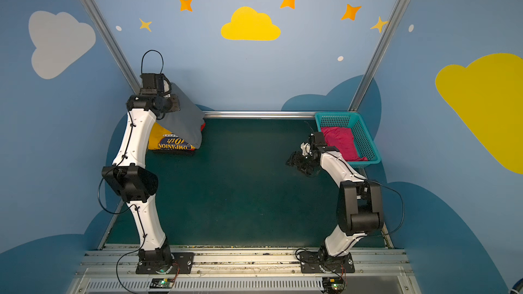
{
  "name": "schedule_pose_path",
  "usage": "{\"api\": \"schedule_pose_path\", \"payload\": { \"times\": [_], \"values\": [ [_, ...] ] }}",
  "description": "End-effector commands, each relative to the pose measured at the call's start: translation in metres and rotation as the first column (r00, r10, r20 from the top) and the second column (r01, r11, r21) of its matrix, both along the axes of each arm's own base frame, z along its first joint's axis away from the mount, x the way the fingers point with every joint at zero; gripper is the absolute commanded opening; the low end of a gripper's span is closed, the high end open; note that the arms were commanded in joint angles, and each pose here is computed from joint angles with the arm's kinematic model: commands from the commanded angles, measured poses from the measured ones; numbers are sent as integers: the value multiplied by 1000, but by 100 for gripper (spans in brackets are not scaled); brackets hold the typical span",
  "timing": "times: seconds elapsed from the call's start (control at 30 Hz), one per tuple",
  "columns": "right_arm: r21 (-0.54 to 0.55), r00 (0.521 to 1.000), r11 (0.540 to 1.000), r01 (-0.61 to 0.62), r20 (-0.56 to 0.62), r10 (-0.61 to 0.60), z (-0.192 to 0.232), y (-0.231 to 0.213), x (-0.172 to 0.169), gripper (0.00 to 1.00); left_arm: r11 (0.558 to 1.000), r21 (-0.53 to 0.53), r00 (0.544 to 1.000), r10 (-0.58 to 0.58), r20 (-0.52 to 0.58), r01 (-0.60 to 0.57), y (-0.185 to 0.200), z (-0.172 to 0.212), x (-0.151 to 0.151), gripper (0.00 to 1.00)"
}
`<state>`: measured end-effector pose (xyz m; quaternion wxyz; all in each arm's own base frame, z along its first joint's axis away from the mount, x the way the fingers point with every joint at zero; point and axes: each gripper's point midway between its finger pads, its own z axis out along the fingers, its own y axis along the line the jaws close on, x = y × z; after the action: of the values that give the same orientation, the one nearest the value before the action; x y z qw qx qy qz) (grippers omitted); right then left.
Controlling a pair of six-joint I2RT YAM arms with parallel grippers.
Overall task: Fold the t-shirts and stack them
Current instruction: 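Lift the grey bundle with the left gripper and carry it onto the yellow shirt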
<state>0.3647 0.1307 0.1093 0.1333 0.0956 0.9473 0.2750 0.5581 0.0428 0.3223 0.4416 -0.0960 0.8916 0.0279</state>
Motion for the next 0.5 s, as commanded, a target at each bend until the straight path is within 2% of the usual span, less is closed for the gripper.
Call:
{"api": "schedule_pose_path", "payload": {
  "times": [0.0,0.13,0.47],
  "values": [
    [9,1000,1000,-6,1,6,1,3,2,68,1000,12,998,7,63,-8,12,19,2,5],
    [9,1000,1000,-8,-1,8,2,5,1,67,999,-48,1000,6,11,-6,30,-12,10,5],
    [-40,1000,999,-4,-15,3,7,3,-8,67,993,-99,994,51,-100,-60,77,-93,33,5]
  ]
}}
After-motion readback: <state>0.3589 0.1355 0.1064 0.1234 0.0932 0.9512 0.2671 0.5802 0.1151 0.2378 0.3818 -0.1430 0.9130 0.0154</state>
